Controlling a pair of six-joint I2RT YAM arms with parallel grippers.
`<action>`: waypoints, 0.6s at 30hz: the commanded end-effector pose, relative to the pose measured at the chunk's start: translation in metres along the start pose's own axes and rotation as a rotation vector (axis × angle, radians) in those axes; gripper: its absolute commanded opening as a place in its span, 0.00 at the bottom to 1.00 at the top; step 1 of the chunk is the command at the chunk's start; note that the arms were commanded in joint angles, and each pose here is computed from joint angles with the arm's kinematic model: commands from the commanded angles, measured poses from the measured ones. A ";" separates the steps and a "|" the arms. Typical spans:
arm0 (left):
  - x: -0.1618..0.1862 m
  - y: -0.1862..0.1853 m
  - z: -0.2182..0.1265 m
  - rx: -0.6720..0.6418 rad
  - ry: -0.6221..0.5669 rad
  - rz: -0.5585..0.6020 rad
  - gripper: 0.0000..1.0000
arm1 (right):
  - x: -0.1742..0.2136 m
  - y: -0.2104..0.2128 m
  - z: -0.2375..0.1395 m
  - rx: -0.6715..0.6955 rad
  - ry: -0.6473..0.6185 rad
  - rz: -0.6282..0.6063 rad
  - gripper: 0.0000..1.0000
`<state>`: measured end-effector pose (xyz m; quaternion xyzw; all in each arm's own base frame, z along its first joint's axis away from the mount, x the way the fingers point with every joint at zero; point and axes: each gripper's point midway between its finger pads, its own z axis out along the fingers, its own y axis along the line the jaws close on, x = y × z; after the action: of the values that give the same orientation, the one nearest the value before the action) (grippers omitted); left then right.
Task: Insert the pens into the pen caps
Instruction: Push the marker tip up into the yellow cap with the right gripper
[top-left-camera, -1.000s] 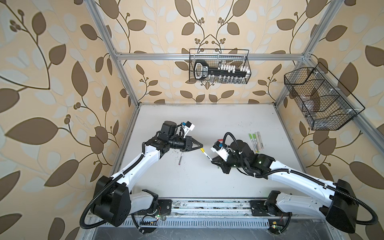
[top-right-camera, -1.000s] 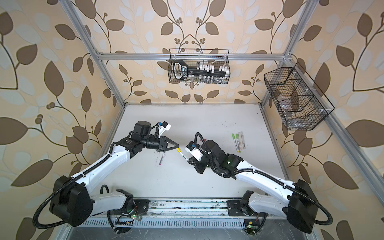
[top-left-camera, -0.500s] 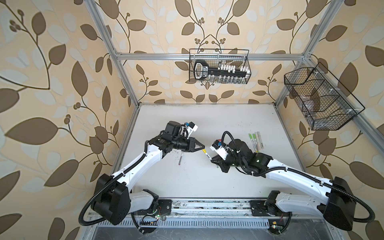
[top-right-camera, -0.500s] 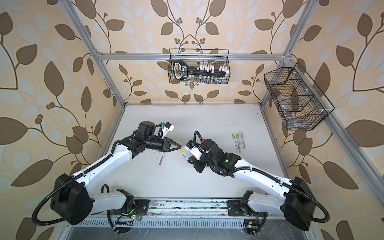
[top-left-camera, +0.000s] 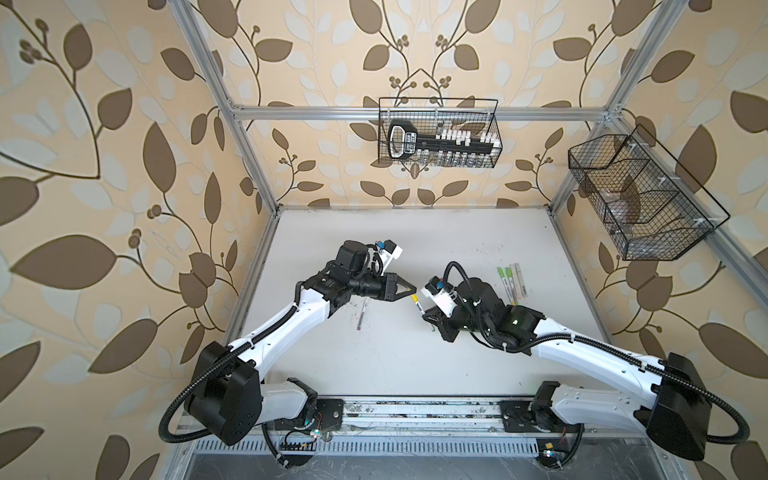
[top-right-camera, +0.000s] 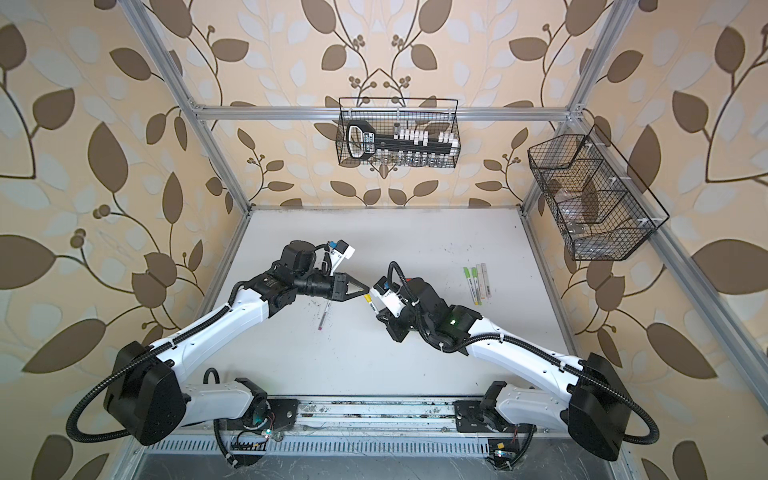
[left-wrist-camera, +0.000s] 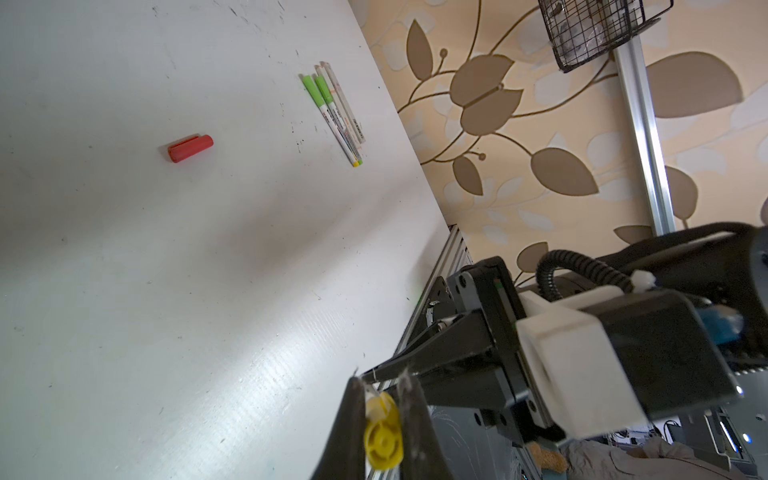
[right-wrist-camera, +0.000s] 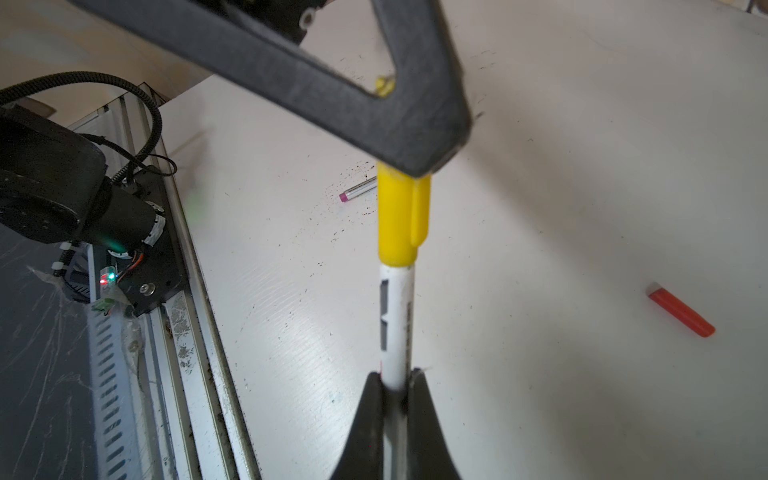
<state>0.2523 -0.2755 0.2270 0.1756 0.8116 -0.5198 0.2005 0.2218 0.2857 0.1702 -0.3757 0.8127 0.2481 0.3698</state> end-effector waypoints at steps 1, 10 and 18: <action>0.034 -0.030 0.014 0.142 0.156 -0.038 0.00 | -0.097 0.008 -0.023 -0.005 -0.350 -0.082 0.00; 0.058 -0.035 0.026 0.164 0.255 -0.039 0.00 | -0.128 -0.011 -0.044 0.014 -0.438 -0.081 0.00; 0.052 -0.039 0.028 0.162 0.242 -0.006 0.00 | -0.134 -0.013 -0.045 -0.039 -0.393 -0.068 0.00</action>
<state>0.2608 -0.2916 0.2348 0.2061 0.7994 -0.5155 0.2299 0.2389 0.2734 0.1766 -0.3623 0.8246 0.2595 0.3484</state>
